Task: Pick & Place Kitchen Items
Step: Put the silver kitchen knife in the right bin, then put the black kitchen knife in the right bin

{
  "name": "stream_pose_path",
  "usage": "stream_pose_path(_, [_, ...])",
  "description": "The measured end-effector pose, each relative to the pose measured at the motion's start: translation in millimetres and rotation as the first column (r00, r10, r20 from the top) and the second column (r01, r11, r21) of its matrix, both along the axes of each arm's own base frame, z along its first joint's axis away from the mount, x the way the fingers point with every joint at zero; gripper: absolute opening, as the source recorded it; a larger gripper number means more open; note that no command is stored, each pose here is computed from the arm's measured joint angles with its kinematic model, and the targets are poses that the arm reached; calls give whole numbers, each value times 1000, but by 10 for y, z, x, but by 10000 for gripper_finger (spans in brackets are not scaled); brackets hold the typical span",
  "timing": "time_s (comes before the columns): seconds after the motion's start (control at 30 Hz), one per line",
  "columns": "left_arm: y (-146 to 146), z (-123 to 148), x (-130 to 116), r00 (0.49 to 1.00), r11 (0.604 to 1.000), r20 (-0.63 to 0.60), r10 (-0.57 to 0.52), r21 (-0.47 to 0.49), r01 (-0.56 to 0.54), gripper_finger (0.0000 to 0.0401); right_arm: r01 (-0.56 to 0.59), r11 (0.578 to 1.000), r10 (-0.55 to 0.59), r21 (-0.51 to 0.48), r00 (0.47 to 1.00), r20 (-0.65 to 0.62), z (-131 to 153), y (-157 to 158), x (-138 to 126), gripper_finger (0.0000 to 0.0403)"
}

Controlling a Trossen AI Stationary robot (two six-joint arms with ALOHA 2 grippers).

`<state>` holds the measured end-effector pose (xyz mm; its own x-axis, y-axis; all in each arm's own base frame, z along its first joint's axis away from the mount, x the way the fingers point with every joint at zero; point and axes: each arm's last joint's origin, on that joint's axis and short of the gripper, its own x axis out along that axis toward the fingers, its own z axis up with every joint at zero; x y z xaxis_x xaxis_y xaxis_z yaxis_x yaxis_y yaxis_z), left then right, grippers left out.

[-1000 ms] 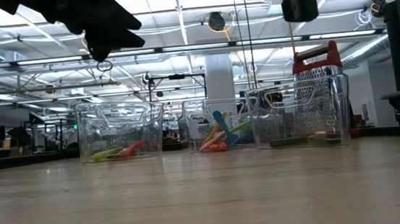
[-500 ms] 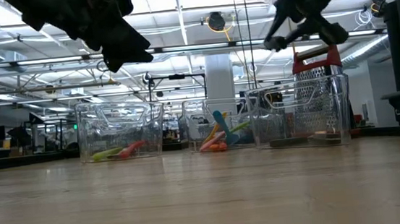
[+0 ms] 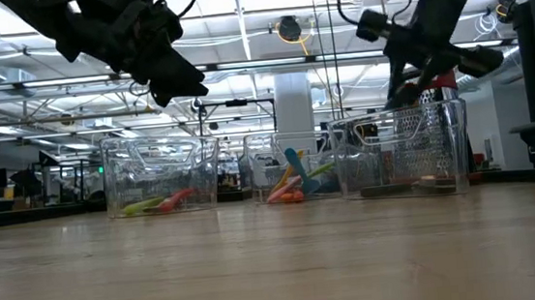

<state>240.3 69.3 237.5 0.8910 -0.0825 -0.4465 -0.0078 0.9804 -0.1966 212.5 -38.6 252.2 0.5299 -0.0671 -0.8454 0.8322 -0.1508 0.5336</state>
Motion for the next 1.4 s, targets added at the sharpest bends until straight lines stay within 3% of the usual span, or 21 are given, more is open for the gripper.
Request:
stream_pose_path(0.23, [117, -27, -63, 999, 999, -16, -33, -13, 33, 172, 42, 999, -40, 35, 997, -62, -129, -176, 49, 89])
stream_pose_path(0.5, [186, -118, -131, 998, 1000, -60, -4, -31, 2, 173, -1, 991, 17, 134, 993, -117, -345, -315, 166, 91])
stream_pose_path(0.67, [202, -271, -200, 999, 994, -17, -46, -97, 44, 172, 15, 990, 4, 138, 990, -138, -440, -390, 218, 113])
stream_pose_path(0.87, [223, -418, -284, 999, 985, -13, -43, -165, 40, 172, 30, 990, -12, 134, 991, -137, -470, -458, 227, 108])
stream_pose_path(1.13, [203, -430, -297, 994, 975, 12, -111, -194, 111, 173, 38, 991, -22, 125, 992, -127, -466, -510, 218, 124])
stream_pose_path(1.4, [160, -414, -307, 962, 937, 72, -262, -220, 272, 172, 52, 992, -44, 111, 996, -75, -443, -530, 263, 141])
